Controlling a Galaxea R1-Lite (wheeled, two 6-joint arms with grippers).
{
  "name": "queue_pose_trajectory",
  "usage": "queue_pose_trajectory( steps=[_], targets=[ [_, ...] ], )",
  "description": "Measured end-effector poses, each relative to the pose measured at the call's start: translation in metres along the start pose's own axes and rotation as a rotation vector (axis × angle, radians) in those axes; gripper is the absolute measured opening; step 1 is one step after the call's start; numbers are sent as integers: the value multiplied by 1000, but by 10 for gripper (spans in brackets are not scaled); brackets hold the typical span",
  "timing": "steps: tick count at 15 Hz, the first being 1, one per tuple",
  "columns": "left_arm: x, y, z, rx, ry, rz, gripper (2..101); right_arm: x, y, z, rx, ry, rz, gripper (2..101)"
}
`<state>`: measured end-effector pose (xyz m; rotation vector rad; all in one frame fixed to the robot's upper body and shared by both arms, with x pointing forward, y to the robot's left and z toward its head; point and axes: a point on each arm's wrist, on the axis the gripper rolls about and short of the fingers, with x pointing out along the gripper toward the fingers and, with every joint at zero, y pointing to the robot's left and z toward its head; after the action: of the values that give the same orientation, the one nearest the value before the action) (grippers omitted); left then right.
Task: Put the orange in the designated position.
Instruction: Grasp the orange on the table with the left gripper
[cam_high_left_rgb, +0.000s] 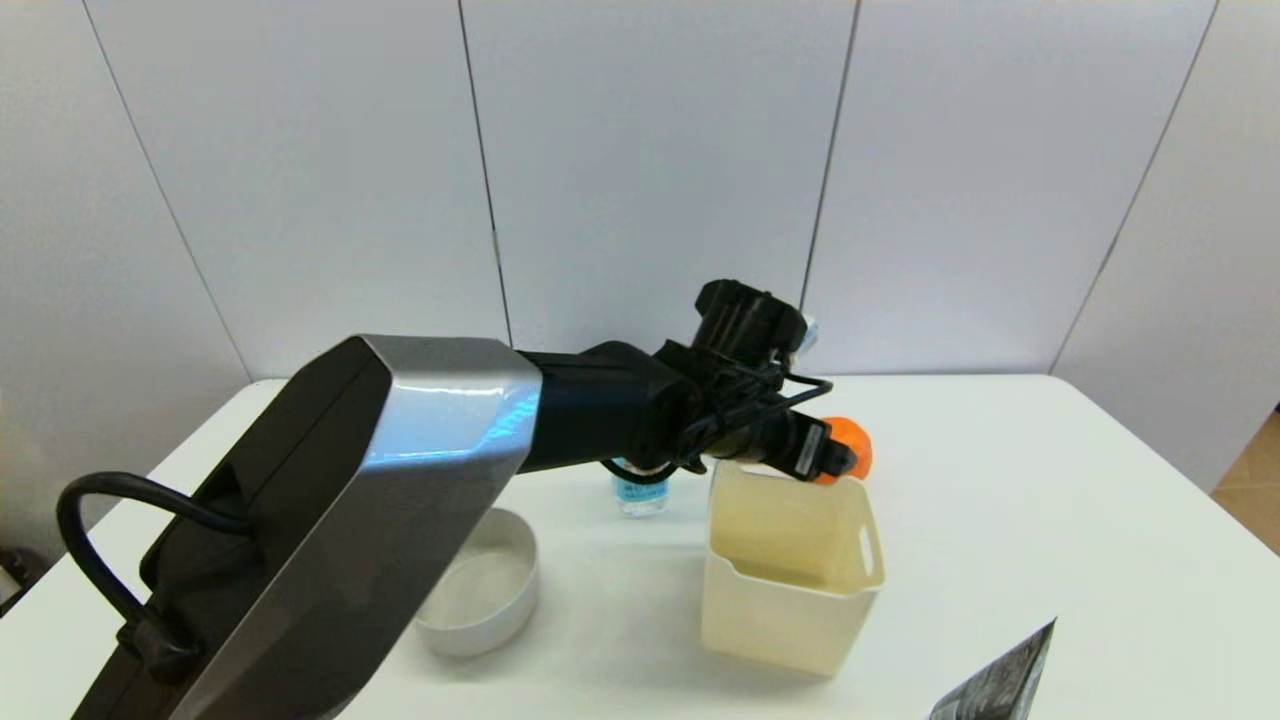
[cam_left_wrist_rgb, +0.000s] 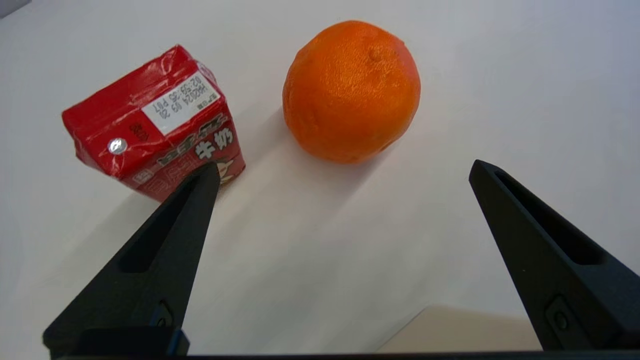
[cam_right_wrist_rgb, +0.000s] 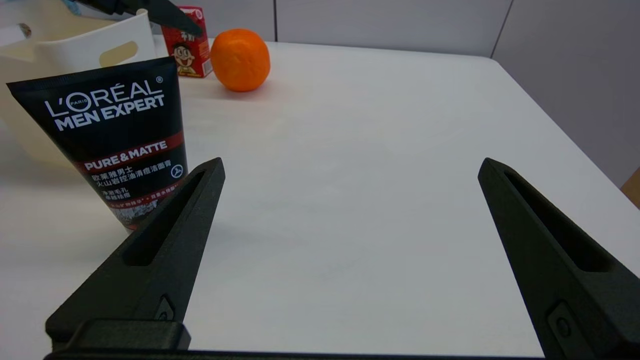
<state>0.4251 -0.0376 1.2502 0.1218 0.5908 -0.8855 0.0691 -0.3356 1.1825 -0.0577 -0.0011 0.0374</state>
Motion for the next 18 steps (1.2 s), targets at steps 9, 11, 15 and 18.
queue_pose_trajectory(
  steps=[9,11,15,18],
  targets=[
    [41,-3,-22,13,-54,-39,1012,0,0,0,0,0,0,1005],
    [46,-4,-23,14,-80,-102,1012,0,0,0,0,0,0,1005],
    [54,-3,-26,19,-116,-115,1012,0,0,0,0,0,0,1005],
    [61,-2,-29,26,-139,-115,1012,0,0,0,0,0,0,1005]
  ],
)
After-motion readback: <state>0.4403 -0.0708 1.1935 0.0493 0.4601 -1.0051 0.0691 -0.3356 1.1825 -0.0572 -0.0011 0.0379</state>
